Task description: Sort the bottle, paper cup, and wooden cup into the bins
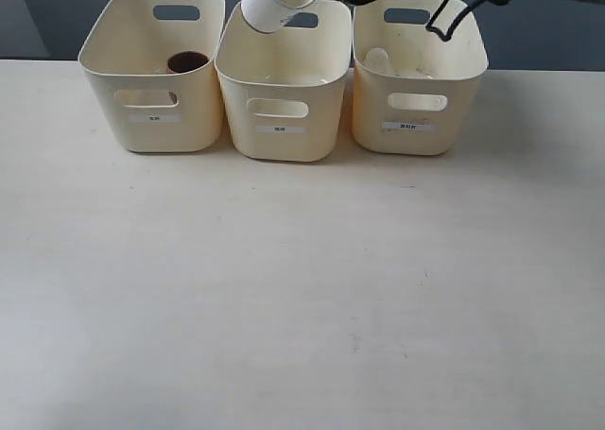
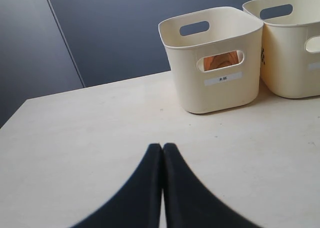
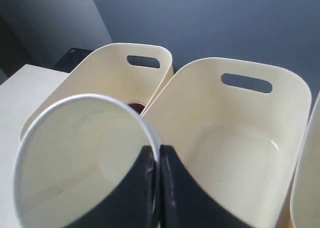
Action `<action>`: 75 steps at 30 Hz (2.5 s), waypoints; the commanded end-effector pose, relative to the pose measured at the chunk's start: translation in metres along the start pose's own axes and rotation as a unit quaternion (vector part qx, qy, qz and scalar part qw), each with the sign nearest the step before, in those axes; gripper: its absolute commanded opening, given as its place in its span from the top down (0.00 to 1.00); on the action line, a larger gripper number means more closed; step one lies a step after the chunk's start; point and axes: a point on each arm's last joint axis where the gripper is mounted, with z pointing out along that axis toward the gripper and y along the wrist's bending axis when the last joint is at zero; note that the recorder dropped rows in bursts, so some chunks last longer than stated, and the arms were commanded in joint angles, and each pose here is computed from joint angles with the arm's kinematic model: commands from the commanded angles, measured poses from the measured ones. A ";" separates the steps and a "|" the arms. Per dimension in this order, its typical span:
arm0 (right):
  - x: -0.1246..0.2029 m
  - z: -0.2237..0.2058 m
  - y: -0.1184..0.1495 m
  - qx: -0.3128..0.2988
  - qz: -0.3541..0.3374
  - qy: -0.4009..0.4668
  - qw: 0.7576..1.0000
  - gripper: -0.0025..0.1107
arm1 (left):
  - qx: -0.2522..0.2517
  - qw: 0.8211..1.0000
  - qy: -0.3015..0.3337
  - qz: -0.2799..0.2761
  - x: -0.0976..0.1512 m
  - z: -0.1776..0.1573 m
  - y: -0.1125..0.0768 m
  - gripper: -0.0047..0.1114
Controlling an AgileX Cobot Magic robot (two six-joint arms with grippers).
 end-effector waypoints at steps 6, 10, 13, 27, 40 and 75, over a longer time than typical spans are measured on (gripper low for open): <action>0.025 0.034 -0.021 0.043 0.015 -0.004 0.999 0.98 | 0.000 1.000 -0.005 0.003 0.000 0.000 0.000 0.96; 0.038 0.046 -0.027 0.052 0.016 0.007 0.998 0.98 | 0.000 1.000 -0.005 0.003 0.000 0.000 0.000 0.96; 0.046 0.054 -0.030 0.055 0.015 0.020 0.998 0.98 | 0.000 1.000 -0.005 0.003 0.000 0.000 0.000 0.96; 0.057 0.060 -0.032 0.052 0.018 0.044 0.998 0.53 | 0.000 1.000 -0.005 0.003 0.000 0.000 0.000 0.96; 0.060 0.059 -0.029 0.040 0.018 0.066 0.997 0.52 | 0.000 1.000 -0.005 0.003 0.000 0.000 0.000 0.96; -0.016 -0.110 -0.023 0.234 -0.116 0.186 0.947 0.98 | 0.000 1.000 -0.004 0.003 0.000 0.000 0.000 0.96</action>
